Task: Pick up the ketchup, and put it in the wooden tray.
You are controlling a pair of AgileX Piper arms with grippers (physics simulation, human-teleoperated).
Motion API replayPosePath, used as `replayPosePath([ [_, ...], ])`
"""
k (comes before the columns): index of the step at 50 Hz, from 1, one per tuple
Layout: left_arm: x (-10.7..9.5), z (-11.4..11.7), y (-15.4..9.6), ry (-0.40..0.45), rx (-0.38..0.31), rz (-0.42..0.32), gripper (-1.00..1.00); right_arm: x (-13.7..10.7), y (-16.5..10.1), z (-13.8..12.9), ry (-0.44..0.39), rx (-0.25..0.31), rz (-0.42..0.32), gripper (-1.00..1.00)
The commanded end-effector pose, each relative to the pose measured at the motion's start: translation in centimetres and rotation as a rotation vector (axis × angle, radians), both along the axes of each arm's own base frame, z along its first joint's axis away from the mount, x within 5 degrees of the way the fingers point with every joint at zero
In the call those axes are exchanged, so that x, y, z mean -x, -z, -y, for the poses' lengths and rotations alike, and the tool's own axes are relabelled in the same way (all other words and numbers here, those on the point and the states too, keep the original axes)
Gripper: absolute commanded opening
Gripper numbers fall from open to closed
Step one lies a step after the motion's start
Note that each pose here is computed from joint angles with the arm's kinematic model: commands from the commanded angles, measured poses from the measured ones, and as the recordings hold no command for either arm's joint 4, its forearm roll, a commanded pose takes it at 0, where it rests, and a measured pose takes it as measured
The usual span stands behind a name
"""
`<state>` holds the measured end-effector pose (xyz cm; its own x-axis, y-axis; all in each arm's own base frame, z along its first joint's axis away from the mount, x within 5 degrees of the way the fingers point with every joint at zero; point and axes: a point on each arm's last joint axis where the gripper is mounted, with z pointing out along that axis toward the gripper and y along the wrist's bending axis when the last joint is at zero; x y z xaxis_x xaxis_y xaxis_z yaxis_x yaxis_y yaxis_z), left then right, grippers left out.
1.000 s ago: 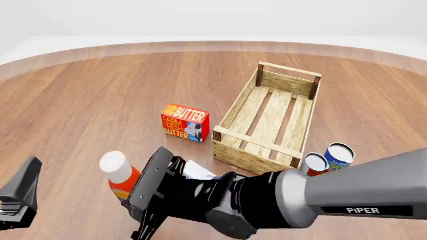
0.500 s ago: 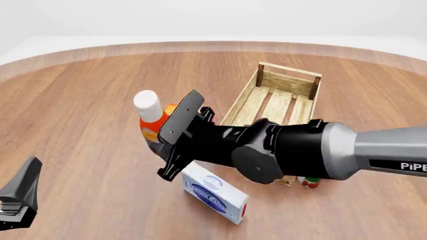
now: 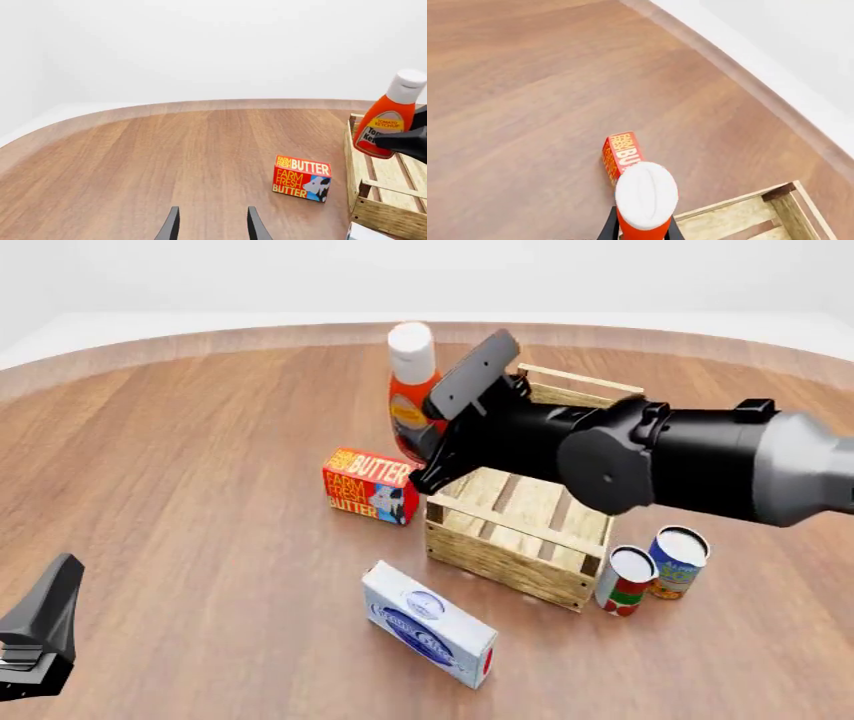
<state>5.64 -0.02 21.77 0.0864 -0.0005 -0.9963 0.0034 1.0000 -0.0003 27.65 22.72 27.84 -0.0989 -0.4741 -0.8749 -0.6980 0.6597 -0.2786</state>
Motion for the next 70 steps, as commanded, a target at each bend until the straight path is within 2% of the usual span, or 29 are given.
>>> replayPosePath([
  [1,0.0,0.0,0.0,0.0,0.0,0.0,1.0,-2.0,-0.4,3.4,0.112,-0.015,0.011,-1.0],
  [18,0.0,0.0,0.0,0.0,0.0,0.0,1.0,-4.7,0.6,8.2,0.269,-0.014,0.011,-1.0],
  [21,0.0,0.0,0.0,0.0,0.0,0.0,1.0,-5.6,1.3,9.4,0.304,0.0,0.008,-1.0],
  [23,0.0,0.0,0.0,0.0,0.0,0.0,1.0,-6.1,1.6,9.5,0.322,-0.014,-0.008,-1.0],
  [39,-0.1,0.0,0.0,0.0,0.0,0.0,1.0,-8.8,5.5,12.8,0.44,-0.024,-0.038,-1.0],
  [51,-0.1,0.0,0.0,0.0,0.0,0.0,1.0,-10.3,8.7,14.4,0.489,-0.015,-0.057,-1.0],
  [70,-0.1,0.0,0.0,0.0,0.0,0.0,1.0,-11.6,12.5,13.9,0.491,-0.008,-0.104,-1.0],
])
